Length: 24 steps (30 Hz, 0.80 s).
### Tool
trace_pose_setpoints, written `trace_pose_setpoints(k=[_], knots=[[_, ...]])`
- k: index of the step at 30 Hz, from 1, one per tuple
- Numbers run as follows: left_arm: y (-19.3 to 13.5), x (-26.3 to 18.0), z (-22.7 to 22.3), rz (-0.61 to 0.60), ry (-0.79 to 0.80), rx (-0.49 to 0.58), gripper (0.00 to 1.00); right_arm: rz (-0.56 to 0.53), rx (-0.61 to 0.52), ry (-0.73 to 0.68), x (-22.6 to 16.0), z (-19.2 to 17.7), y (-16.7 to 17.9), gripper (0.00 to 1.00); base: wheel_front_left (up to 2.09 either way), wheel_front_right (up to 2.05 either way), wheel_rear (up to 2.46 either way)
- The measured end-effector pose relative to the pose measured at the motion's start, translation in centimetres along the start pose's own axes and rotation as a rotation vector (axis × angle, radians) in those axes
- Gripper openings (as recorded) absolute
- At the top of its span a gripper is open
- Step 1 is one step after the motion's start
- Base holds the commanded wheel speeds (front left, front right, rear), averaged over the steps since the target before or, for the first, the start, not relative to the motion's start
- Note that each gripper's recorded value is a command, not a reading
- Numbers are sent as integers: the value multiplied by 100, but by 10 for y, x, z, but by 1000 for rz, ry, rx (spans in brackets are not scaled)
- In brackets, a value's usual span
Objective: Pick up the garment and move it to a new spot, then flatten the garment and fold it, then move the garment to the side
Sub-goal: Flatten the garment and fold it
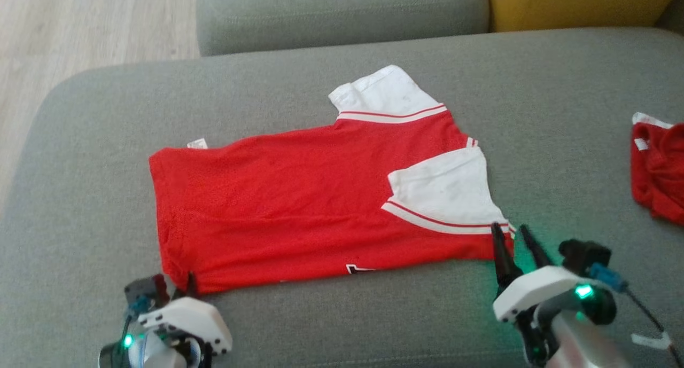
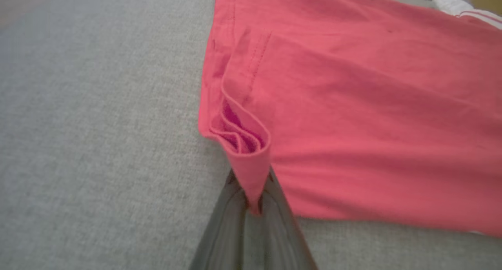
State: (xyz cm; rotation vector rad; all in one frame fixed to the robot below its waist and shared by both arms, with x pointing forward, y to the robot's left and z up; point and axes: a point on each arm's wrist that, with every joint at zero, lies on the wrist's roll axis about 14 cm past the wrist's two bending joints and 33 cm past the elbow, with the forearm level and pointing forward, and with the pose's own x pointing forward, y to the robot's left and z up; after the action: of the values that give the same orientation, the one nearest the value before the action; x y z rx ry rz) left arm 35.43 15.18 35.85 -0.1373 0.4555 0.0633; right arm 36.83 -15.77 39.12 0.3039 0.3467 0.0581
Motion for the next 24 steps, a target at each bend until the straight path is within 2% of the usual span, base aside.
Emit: trace_pose_setpoints(k=[7, 13, 17, 24], knots=[[-11, 18, 29, -41, -74, 54, 100, 36, -32, -74, 26, 34, 9, 100, 0, 0, 0], [-11, 62, 97, -75, -152, 156, 100, 123, -108, -146, 62, 81, 38, 100, 0, 0, 0], [-7, 88, 121, -78, -135, 221, 100, 152, -141, -174, 83, 103, 48, 100, 0, 0, 0], [13, 128, 121, -40, -29, 254, 100, 176, -181, -191, 114, 122, 53, 100, 0, 0, 0]])
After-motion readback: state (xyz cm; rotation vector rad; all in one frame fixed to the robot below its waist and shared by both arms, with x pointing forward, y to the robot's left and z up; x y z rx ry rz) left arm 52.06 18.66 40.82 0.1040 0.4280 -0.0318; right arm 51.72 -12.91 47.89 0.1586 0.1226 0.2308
